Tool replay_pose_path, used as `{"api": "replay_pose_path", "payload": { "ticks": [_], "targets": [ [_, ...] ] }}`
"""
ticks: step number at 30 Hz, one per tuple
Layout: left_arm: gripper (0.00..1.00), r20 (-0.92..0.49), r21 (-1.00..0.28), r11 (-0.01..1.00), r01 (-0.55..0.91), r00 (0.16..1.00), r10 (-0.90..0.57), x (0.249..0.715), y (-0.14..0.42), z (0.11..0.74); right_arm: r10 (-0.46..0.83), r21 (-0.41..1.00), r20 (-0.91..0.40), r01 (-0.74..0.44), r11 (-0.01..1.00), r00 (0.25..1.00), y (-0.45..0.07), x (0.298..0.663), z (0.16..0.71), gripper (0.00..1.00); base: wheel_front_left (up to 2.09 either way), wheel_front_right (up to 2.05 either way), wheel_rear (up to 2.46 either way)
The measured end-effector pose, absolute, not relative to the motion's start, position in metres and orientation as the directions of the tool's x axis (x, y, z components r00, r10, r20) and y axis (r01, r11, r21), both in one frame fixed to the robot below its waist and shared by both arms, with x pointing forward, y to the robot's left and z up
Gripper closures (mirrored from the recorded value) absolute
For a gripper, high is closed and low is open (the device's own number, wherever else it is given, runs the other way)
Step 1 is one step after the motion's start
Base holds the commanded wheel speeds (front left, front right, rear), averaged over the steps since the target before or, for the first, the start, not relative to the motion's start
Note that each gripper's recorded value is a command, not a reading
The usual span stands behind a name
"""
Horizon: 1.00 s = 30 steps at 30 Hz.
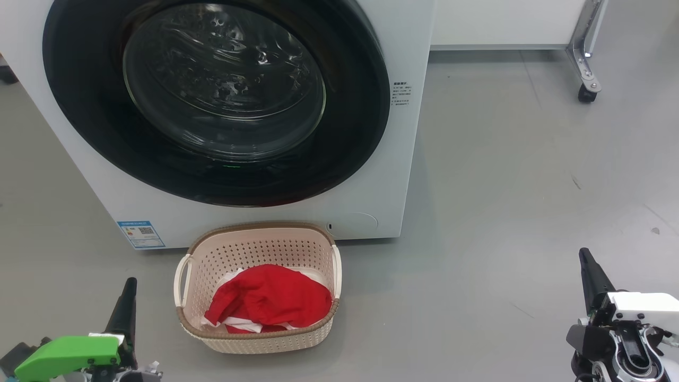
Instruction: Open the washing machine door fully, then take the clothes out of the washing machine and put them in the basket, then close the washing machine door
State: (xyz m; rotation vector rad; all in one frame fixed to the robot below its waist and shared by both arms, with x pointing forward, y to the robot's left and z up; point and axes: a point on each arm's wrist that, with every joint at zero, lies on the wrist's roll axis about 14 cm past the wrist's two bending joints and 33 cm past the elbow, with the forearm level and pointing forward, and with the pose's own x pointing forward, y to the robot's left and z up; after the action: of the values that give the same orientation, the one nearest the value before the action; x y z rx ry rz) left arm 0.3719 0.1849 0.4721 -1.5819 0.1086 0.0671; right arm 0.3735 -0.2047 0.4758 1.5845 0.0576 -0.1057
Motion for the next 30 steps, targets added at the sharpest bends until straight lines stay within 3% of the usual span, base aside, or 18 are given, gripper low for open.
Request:
{"api": "replay_pose_path", "payload": {
  "ticks": [30],
  "targets": [
    [1.0, -0.11, -0.994, -0.012, -0.11, 0.994, -0.028, 0.3722, 0.1853, 0.4725, -0.029, 0.994, -0.105, 0.105, -0.018, 0.994, -0.2052, 0.3733, 0.4752, 1.0, 0.0, 0.0, 0.0]
  ]
}}
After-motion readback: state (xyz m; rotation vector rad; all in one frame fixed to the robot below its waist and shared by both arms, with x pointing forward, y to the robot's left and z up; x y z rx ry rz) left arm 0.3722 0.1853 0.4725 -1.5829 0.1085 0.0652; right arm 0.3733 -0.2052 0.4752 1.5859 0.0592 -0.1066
